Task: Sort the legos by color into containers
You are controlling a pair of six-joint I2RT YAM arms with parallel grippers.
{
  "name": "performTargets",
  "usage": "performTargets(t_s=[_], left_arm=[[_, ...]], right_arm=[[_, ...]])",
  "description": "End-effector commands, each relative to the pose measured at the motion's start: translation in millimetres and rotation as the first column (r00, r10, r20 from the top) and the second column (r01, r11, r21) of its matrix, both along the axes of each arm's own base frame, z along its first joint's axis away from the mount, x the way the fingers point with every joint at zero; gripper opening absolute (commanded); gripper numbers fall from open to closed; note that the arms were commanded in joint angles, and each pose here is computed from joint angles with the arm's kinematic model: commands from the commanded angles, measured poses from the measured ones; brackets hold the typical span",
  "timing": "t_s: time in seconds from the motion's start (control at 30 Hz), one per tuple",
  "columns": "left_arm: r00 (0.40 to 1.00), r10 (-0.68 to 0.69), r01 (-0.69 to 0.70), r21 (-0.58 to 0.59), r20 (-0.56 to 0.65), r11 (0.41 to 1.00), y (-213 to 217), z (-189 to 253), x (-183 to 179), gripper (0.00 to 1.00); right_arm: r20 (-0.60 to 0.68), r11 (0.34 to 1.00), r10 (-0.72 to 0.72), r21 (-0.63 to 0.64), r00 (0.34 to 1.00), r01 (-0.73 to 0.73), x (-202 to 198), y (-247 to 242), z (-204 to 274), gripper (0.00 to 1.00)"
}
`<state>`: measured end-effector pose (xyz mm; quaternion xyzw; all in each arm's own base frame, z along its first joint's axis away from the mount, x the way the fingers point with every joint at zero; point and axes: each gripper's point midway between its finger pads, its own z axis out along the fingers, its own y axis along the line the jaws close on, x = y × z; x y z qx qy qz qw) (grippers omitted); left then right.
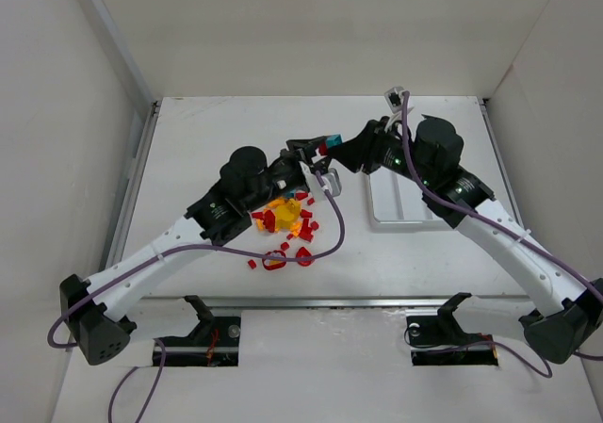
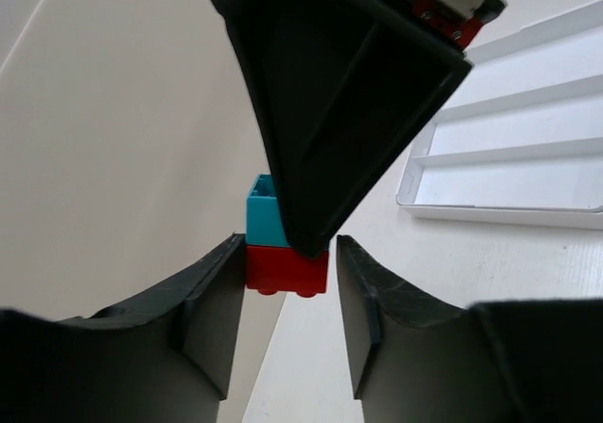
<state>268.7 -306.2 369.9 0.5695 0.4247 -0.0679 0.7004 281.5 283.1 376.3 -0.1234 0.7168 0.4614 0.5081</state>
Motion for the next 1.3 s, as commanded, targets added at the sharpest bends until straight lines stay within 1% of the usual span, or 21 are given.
performTargets(t_s=[0.0, 0.07, 0.1, 0.2, 0.27, 0.37, 0.4, 0.53, 0.6, 0.63, 0.8, 0.87, 0.9, 0.93, 0.97, 1.03, 1.07, 1.1, 1.13, 1.23, 1.27], left_arm=[[1.0, 0.014, -0.014, -0.036, 0.017, 0.999, 2.4, 20.2, -0.3, 0.37], [1.0, 0.025, -0.024, -0.051, 0.013, 0.998, 3.4, 22.6, 0.9, 0.28], [1.0, 0.025, -0.024, -0.056, 0.006, 0.998, 3.2, 22.3, 0.7, 0.19], [1.0, 0.024, -0.024, -0.077, -0.006, 0.997, 3.2, 27.7, -0.2, 0.01], [0.999, 0.032, -0.033, -0.089, -0.009, 0.995, 4.5, 32.0, 0.5, 0.0], [0.998, 0.053, -0.055, -0.057, -0.035, 0.997, 7.5, 21.6, 2.6, 0.0], [0.996, 0.065, -0.066, -0.022, -0.062, 0.998, 7.4, 9.1, 5.2, 0.0], [0.972, 0.171, -0.17, 0.02, -0.164, 0.985, 21.7, -22.8, 22.8, 0.0], [0.958, 0.193, -0.191, 0.03, -0.213, 0.981, 25.5, -33.8, 28.0, 0.0], [0.951, 0.21, -0.202, 0.059, -0.229, 0.978, 26.3, -43.7, 30.2, 0.0], [0.937, 0.234, -0.221, 0.076, -0.259, 0.972, 29.6, -55.2, 33.6, 0.0], [0.934, 0.234, -0.223, 0.07, -0.269, 0.972, 29.1, -58.2, 33.6, 0.0], [0.932, 0.244, -0.233, 0.071, -0.267, 0.97, 30.5, -58.2, 34.8, 0.0], [0.925, 0.255, -0.244, 0.072, -0.283, 0.967, 31.8, -62.1, 38.2, 0.0], [0.918, 0.267, -0.255, 0.077, -0.293, 0.964, 33.5, -66.7, 38.7, 0.0], [0.902, 0.277, -0.271, 0.064, -0.332, 0.96, 34.2, -71.3, 41.3, 0.0], [0.894, 0.279, -0.275, 0.062, -0.352, 0.96, 34.2, -76.1, 40.3, 0.0], [0.888, 0.278, -0.278, 0.054, -0.365, 0.959, 33.8, -76.5, 39.8, 0.0], [0.877, 0.288, -0.29, 0.054, -0.386, 0.955, 34.9, -81.1, 43.1, 0.0], [0.849, 0.296, -0.313, 0.034, -0.437, 0.949, 37.3, -86.7, 43.7, 0.0], [0.848, 0.289, -0.304, 0.04, -0.444, 0.952, 34.8, -90.4, 43.7, 0.0]], right_arm=[[0.075, 0.998, 0.025, 0.049, 0.997, -0.029, -8.7, 1.4, 24.4, 0.0], [0.075, 0.998, 0.025, 0.049, 0.997, -0.029, -8.7, 1.4, 24.4, 0.0], [0.075, 0.998, 0.025, 0.049, 0.997, -0.029, -8.7, 1.4, 24.4, 0.0], [0.075, 0.998, 0.045, 0.048, 0.996, -0.049, -13.0, 4.8, 24.4, 0.0], [0.075, 0.997, 0.054, 0.048, 0.996, -0.058, -14.5, 5.5, 24.4, 0.0], [0.084, 0.998, 0.045, 0.043, 0.995, -0.049, -15.4, 2.6, 25.9, 0.0], [0.099, 0.998, 0.017, 0.053, 0.995, -0.022, -16.3, -6.2, 31.3, 0.0], [0.122, 0.991, -0.122, 0.074, 0.985, 0.114, -5.8, -45.8, 41.5, 0.0], [0.113, 0.983, -0.181, 0.057, 0.977, 0.175, 4.6, -63.3, 37.6, 0.0], [0.105, 0.983, -0.181, 0.049, 0.978, 0.176, 5.8, -66.1, 35.0, 0.0], [0.081, 0.979, -0.201, -0.003, 0.976, 0.202, 19.5, -79.0, 20.2, 0.0], [0.051, 0.972, -0.226, -0.05, 0.973, 0.228, 33.4, -85.6, 6.0, 0.0], [0.045, 0.957, -0.273, -0.091, 0.961, 0.276, 42.4, -95.5, -1.6, 0.0], [0.028, 0.921, -0.364, -0.137, 0.931, 0.365, 56.0, -112.8, -12.3, 0.0], [-0.011, 0.879, -0.442, -0.204, 0.897, 0.431, 66.8, -135.1, -31.1, 0.0], [-0.041, 0.787, -0.554, -0.352, 0.832, 0.507, 93.9, -166.6, -76.1, 0.0], [-0.054, 0.691, -0.65, -0.458, 0.758, 0.559, 102.3, -194.9, -104.7, 0.0], [-0.087, 0.65, -0.669, -0.549, 0.738, 0.525, 115.7, -199.4, -138.7, 0.0], [-0.098, 0.62, -0.679, -0.608, 0.728, 0.496, 120.7, -207.1, -157.4, 0.0], [-0.232, 0.664, -0.616, -0.666, 0.753, 0.339, 127.2, -189.3, -209.0, 0.0], [-0.253, 0.688, -0.592, -0.653, 0.766, 0.316, 129.3, -182.5, -213.7, 0.0]])
